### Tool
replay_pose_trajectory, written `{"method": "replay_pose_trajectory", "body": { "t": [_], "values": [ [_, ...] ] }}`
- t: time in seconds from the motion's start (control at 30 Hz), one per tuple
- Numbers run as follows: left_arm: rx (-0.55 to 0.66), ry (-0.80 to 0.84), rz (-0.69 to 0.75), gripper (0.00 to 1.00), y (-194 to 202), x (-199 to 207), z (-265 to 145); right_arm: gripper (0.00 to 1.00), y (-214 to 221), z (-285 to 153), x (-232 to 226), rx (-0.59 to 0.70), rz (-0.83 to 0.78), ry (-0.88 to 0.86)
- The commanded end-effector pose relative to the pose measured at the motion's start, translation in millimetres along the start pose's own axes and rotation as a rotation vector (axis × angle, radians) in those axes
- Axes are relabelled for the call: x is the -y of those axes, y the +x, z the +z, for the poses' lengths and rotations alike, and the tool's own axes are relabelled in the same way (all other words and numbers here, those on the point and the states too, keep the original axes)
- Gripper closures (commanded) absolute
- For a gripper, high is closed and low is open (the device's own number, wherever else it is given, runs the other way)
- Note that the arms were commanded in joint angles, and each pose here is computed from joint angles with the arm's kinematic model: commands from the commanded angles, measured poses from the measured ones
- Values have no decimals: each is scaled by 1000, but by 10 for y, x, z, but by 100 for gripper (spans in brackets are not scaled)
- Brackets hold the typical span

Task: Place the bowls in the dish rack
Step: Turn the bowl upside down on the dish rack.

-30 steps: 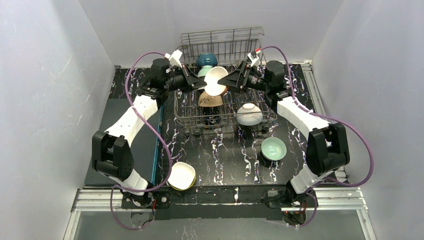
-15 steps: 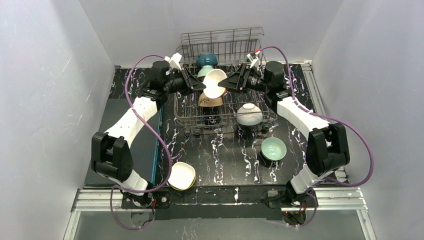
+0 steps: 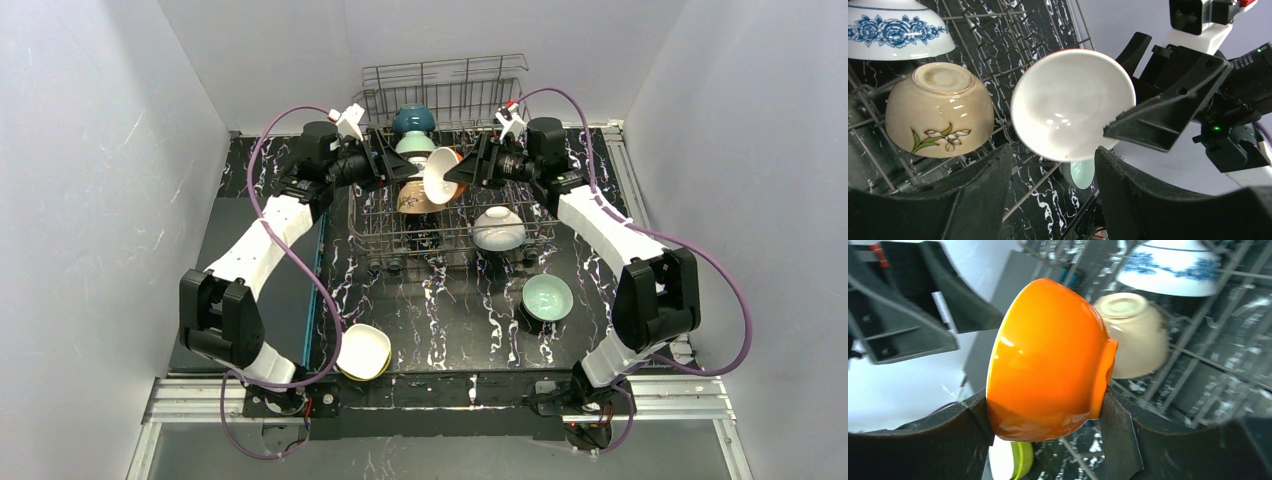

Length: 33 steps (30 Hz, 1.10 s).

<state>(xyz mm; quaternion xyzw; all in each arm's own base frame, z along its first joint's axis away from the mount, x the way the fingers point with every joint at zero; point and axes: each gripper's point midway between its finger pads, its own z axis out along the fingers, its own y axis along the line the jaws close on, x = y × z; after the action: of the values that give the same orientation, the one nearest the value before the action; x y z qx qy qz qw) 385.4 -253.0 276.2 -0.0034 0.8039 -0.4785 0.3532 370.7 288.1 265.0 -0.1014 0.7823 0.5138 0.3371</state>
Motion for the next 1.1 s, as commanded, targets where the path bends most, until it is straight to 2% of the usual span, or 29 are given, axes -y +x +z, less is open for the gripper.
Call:
{"method": "replay_pose_trajectory", "body": {
  "t": [0.0,0.17,0.3,0.57,0.77,0.9,1.07],
  "values": [
    [-4,-22,72,40,40,95,-137,99,-348,-312,78,94,-175,163],
    [-81,-92,237,39,222,68,-48,99,-481,-627,330,133,-281,342],
    [-195,-115,391,36,473,115,118,99,-539,-828,433,153,-370,457],
    [-387,-7,596,30,1006,301,480,99,-612,-1013,405,190,-471,516],
    [-491,24,746,29,1277,237,633,99,-633,-1043,378,198,-491,517],
    [-572,50,818,33,1512,161,642,99,-640,-1046,361,199,-509,512],
    [-614,50,888,56,1643,23,621,99,-661,-1035,337,196,-543,498]
  ]
}}
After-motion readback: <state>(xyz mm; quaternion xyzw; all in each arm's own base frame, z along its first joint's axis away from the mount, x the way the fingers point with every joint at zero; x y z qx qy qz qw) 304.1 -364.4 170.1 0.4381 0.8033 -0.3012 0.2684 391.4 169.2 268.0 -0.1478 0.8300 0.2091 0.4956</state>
